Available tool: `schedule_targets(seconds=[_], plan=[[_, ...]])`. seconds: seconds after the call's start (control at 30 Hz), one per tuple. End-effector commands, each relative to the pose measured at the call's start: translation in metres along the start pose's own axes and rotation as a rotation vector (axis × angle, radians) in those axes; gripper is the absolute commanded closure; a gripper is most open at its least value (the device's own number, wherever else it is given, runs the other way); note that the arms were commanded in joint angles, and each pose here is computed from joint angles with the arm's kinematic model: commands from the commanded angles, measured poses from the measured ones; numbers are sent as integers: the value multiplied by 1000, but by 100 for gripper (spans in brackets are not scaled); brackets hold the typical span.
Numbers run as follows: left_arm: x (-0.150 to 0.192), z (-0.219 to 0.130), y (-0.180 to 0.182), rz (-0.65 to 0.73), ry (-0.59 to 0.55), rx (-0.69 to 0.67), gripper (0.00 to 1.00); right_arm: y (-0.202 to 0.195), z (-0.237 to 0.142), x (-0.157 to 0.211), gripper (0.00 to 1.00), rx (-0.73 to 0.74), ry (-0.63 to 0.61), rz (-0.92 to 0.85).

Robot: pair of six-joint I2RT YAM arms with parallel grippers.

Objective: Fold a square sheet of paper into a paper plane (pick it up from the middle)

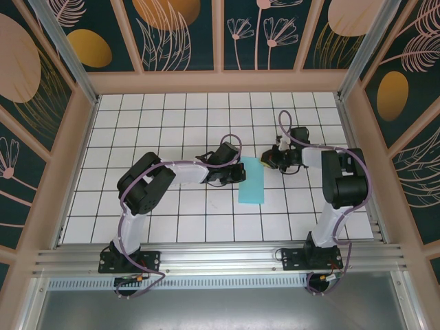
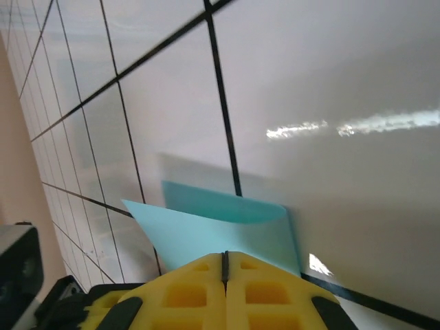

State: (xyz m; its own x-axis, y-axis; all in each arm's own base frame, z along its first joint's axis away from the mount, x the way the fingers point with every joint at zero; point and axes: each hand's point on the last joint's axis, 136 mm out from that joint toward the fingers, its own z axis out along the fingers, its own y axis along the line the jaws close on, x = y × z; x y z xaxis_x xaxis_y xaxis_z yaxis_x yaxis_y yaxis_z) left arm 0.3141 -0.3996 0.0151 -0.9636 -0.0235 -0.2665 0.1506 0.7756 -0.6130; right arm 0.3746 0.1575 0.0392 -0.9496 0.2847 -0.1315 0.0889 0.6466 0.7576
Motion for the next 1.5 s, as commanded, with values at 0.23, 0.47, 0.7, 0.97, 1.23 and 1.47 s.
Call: schedule_targets(seconds=[0.23,0.47,0.7,0.97,1.23,1.47], plan=[[33,10,46,-26,101,-150,100,-35,16,2,95,77,25,64],[32,9,45,-24,98,-148,100,5,-2,-20,96,4,-21,7],[32,9,45,-25,98,-149,100,2,8,-26,96,-24,-1,30],[31,9,44,-26,97,-147,100,-35,20,-9,96,61,19,93],[31,7,44,-25,92,-147,100,4,-2,-30,96,2,-37,19],[30,8,41,-24,92,-140,100,12,-4,-15,95,-67,-12,28]])
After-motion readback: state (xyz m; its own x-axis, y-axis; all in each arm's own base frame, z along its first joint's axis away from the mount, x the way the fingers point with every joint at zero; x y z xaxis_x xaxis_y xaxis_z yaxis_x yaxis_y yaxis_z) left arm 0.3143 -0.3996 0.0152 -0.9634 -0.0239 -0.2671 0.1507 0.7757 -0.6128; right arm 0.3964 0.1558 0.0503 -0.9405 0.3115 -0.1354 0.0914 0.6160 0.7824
